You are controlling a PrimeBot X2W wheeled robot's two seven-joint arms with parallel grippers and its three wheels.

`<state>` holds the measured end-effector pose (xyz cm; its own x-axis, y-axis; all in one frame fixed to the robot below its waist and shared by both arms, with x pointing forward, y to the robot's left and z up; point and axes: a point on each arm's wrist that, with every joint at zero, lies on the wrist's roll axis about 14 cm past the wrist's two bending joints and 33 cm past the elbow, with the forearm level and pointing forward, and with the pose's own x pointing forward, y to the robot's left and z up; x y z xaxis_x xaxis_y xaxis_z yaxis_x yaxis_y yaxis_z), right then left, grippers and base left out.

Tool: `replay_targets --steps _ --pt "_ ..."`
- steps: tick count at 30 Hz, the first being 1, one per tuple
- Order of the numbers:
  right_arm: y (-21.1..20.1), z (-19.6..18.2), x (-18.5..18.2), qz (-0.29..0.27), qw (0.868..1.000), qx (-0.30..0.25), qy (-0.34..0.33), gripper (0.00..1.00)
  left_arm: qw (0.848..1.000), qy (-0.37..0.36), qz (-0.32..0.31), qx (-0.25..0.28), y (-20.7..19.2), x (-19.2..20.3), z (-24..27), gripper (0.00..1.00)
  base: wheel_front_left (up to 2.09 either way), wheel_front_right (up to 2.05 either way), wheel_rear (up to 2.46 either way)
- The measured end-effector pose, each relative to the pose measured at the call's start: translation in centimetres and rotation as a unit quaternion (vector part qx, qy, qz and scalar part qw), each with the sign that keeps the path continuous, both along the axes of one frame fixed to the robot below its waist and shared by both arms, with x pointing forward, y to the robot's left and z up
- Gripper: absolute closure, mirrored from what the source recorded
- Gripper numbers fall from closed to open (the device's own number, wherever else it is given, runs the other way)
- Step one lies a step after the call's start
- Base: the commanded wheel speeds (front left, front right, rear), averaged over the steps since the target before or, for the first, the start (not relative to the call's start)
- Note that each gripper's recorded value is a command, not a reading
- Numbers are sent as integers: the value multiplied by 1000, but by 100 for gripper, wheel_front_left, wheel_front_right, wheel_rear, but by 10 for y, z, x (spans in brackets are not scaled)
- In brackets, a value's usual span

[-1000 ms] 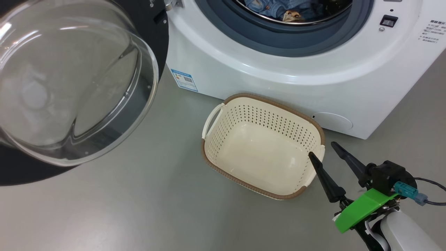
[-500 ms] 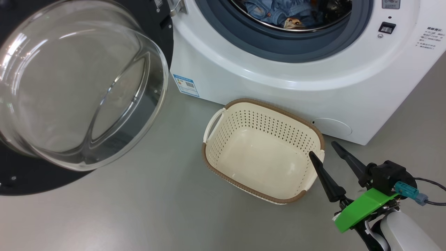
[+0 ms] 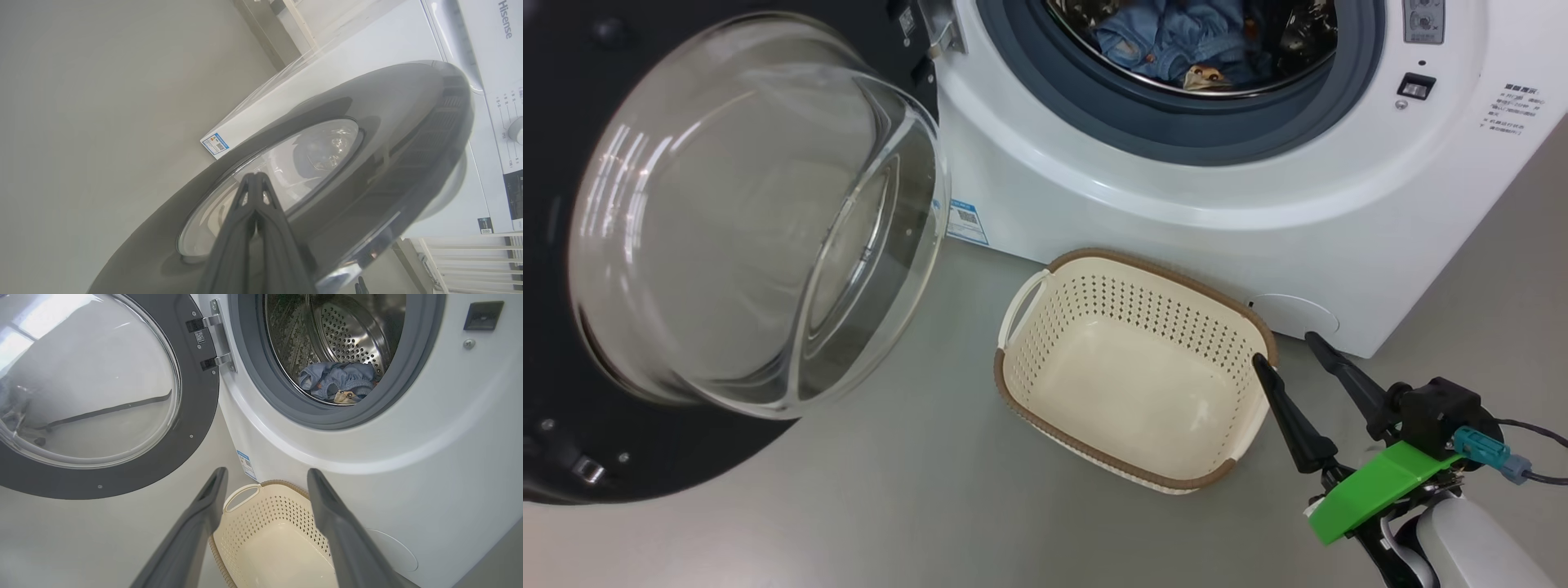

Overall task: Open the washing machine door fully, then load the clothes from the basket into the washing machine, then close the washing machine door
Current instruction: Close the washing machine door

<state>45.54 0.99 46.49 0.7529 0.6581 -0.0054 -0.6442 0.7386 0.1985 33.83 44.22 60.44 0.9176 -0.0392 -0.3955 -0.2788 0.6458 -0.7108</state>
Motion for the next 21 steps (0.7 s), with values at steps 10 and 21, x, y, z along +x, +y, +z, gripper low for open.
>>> replay_targets --steps 10,21 --pt "-7 5 -9 -9 1000 -2 -3 0 994 -14 -107 4 -50 0 15 100 0 0 0" --pt "-24 9 -20 -33 999 -1 -1 0 978 -34 -204 0 -103 8 26 100 0 0 0"
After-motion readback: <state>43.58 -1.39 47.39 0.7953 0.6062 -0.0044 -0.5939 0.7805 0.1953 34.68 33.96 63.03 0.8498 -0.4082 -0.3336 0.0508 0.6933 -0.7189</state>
